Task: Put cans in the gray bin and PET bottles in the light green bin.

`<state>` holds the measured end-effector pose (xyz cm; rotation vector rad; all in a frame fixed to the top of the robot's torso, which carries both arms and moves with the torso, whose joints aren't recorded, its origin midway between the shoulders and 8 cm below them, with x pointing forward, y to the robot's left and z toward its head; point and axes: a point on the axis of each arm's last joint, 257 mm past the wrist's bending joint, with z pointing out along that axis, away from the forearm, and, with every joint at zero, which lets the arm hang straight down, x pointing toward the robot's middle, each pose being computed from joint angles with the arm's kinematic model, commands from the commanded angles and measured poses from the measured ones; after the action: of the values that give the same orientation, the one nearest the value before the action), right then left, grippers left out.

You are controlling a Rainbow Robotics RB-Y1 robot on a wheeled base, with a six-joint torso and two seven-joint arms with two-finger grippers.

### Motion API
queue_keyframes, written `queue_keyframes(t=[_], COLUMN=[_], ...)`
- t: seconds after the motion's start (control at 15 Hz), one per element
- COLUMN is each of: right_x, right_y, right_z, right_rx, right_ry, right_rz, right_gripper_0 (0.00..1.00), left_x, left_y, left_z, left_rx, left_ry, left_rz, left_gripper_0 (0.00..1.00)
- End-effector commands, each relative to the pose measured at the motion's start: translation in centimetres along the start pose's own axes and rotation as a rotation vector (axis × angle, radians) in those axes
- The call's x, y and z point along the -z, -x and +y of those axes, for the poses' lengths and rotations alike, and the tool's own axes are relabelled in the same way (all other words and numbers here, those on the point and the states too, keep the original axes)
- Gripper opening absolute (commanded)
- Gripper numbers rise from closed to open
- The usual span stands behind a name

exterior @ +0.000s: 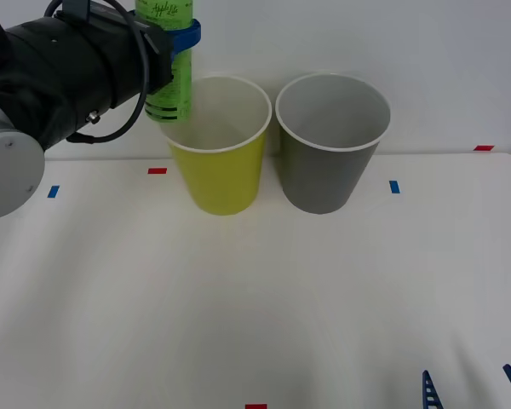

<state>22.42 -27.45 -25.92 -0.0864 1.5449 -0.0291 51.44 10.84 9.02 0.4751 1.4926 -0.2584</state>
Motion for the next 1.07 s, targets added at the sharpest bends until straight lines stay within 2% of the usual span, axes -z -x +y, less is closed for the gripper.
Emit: queue_keyframes(t=[0.07,0.2,0.33,0.47,0.6,0.93,1.07], right_x=[0.0,0.0,0.0,0.0,0.0,0.0,0.0], right_y=[0.0,0.0,0.0,0.0,0.0,0.0,0.0], right_z=[0.0,0.0,0.0,0.0,0.0,0.0,0.0], right_rx=[0.000,0.000,0.000,0.000,0.000,0.000,0.000], right_ry=[0.000,0.000,0.000,0.000,0.000,0.000,0.000], right_rz=[0.000,0.000,0.000,0.000,0.000,0.000,0.000], right_gripper_0=[1.00,1.00,1.00,1.00,1.00,1.00,1.00], left_x=[-2.7,-5.0,-6.7,-8.4,-9.1,-9.3,-9.3], left_y=[0.6,0.4,0.1,-1.0,-1.6,-1.8,-1.5], left_z=[-0.4,-0.7,-1.0,-1.2,-1.2,-0.4,-0.6], left_rx=[0.019,-0.010,-0.004,-0.016,0.000,-0.041,-0.025], left_ry=[-0.002,0.011,0.001,0.003,0.008,0.052,0.046], left_rz=[-0.032,-0.064,-0.092,-0.111,-0.117,-0.117,-0.127], left_gripper_0=[0.00,0.00,0.00,0.00,0.00,0.00,0.00])
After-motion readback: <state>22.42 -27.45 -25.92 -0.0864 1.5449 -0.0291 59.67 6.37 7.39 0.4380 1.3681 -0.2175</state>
